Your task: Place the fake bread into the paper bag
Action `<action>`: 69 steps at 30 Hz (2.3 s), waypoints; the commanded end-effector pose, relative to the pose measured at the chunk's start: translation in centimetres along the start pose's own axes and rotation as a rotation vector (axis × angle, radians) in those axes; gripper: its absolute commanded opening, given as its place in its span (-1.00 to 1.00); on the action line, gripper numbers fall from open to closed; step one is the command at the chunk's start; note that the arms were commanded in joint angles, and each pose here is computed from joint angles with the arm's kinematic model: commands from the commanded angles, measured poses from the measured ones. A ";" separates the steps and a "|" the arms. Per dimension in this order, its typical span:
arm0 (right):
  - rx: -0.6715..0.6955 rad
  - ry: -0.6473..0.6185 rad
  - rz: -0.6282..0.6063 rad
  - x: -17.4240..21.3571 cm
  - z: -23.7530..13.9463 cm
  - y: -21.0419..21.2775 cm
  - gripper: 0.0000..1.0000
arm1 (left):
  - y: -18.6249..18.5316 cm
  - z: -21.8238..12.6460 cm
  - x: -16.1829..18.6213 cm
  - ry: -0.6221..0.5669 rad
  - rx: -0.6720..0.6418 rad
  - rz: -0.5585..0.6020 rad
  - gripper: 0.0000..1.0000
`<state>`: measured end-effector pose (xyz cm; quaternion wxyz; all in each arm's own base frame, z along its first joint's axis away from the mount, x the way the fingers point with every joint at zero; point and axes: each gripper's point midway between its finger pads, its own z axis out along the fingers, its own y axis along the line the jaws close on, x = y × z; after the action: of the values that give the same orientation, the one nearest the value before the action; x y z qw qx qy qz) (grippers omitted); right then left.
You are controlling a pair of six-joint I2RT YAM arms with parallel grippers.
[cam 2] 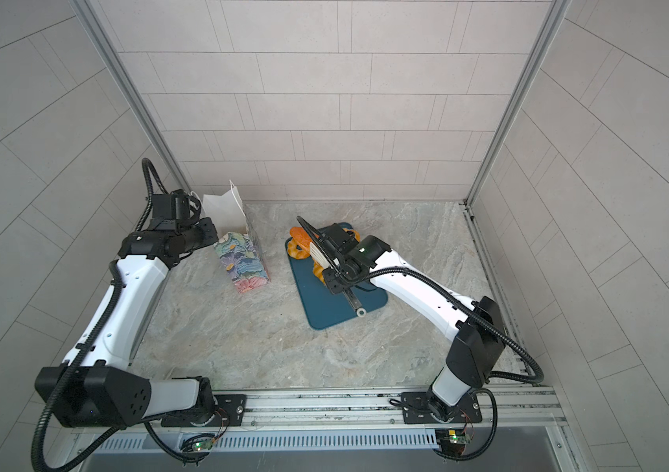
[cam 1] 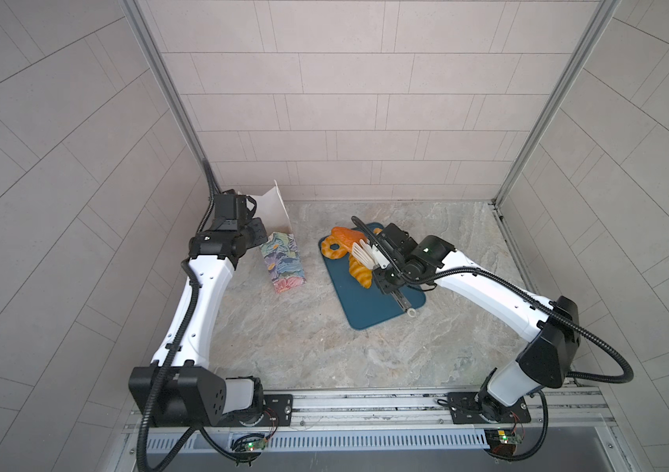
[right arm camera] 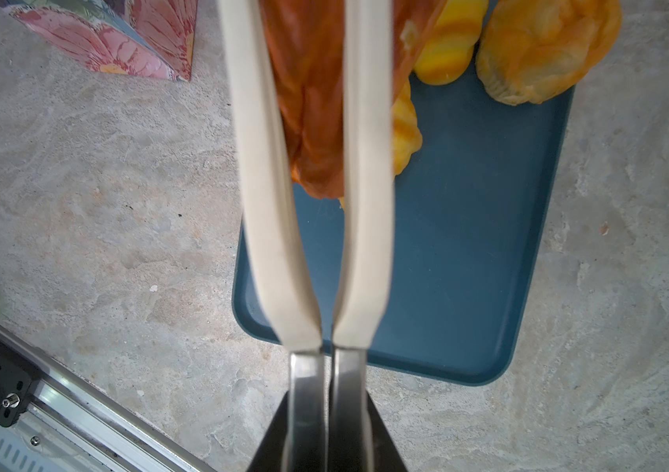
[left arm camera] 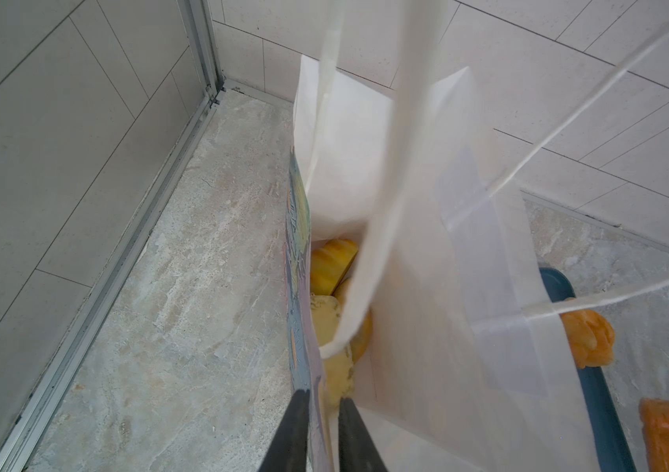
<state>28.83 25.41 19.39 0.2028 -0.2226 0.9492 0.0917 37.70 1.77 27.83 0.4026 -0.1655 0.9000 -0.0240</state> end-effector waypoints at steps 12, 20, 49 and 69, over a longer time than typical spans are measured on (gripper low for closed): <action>0.025 -0.088 0.025 -0.6 -2.3 -1.4 -0.52 | -0.8 -0.2 0.9 0.045 0.056 0.004 -1.00; 0.025 -0.102 0.022 -0.9 -2.8 -1.6 -0.52 | -1.3 -1.5 1.8 0.076 0.100 -0.023 -1.00; 0.012 -0.124 0.020 -1.1 -4.3 -1.5 -0.52 | -4.1 -5.1 5.9 0.155 0.282 -0.105 -1.00; -0.107 -0.207 -0.019 -3.6 -6.7 1.7 -0.52 | -2.5 -6.4 4.9 0.051 0.218 -0.145 -0.07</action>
<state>28.76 25.25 23.62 0.2457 -0.2214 0.9352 0.1263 30.99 -3.42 28.10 0.3674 -0.1720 0.8990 -0.1650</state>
